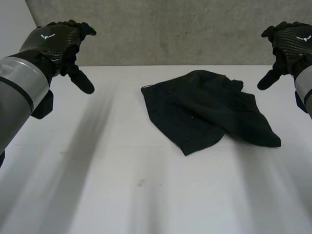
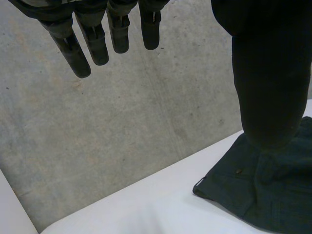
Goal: Fold the shorts.
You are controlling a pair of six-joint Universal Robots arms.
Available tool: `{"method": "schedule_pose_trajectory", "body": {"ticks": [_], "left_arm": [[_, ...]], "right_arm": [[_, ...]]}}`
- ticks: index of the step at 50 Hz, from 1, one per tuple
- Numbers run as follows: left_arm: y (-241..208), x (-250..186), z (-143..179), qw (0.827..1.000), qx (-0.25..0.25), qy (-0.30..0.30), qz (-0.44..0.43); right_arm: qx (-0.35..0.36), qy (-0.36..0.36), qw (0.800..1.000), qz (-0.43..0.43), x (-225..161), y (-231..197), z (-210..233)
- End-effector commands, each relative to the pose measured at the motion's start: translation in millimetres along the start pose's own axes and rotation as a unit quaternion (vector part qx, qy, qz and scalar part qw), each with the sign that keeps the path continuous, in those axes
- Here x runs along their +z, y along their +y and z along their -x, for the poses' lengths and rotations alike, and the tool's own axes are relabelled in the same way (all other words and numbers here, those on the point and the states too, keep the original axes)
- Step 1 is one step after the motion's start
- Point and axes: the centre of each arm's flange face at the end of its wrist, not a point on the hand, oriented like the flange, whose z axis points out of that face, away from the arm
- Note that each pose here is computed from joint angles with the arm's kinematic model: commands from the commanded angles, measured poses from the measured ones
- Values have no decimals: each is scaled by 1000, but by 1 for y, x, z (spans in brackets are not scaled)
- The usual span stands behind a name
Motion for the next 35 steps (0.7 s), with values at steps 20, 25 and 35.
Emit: {"method": "schedule_pose_trajectory", "body": {"ticks": [20,25,35], "left_arm": [[-2,2,2,999,-2,-7,-33],[-1,4,3,999,-3,-8,-35],[3,6,3,999,-3,-9,-36]], "right_arm": [[-93,-329,923,177,-19,123,109],[-107,-308,935,137,4,150,120],[-145,-268,943,132,29,180,123]]}}
